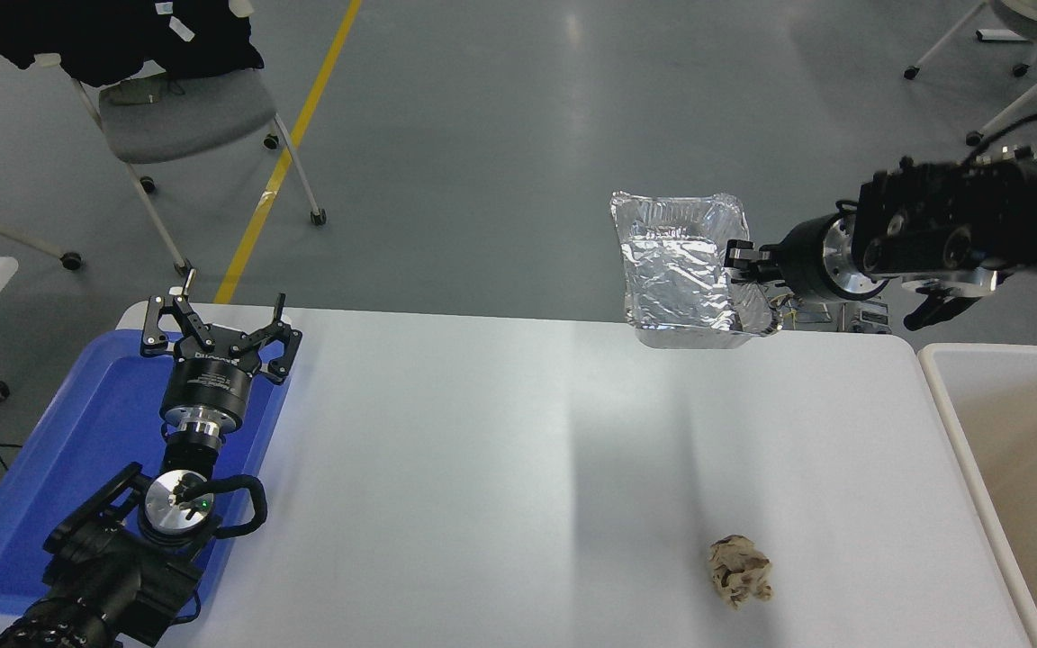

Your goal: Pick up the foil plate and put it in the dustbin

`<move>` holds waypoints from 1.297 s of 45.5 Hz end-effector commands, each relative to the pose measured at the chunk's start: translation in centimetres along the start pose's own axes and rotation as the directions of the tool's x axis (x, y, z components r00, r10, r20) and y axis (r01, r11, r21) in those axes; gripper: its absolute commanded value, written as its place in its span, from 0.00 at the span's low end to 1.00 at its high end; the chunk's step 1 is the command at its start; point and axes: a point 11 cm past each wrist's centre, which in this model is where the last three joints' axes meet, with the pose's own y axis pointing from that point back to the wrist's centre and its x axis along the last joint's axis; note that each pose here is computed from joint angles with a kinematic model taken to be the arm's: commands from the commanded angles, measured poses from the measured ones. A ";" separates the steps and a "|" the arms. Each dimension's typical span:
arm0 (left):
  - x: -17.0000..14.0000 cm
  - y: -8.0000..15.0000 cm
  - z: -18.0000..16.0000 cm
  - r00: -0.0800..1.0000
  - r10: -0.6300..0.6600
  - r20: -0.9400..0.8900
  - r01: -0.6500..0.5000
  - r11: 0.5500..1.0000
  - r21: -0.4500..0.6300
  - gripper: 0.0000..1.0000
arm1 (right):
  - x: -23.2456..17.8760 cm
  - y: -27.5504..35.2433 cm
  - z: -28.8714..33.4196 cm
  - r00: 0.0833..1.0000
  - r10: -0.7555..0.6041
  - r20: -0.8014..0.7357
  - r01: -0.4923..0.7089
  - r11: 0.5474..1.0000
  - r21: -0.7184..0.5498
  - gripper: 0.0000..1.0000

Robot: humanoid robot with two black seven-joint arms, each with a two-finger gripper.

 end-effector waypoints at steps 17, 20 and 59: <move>0.0 0.0 0.0 1.000 0.000 0.000 0.000 1.000 0.000 1.00 | 5.0 7.5 -1.6 0.998 -0.041 -0.057 0.040 0.999 -0.016 0.00; 0.0 0.0 0.0 1.000 0.000 0.000 0.000 1.000 0.000 1.00 | 5.1 7.7 -1.6 0.998 -0.041 -0.057 0.040 0.999 -0.016 0.00; 0.0 0.0 0.0 1.000 0.000 0.000 0.000 1.000 0.000 1.00 | 5.2 7.5 4.7 0.999 -0.020 0.032 0.022 0.998 -0.065 0.00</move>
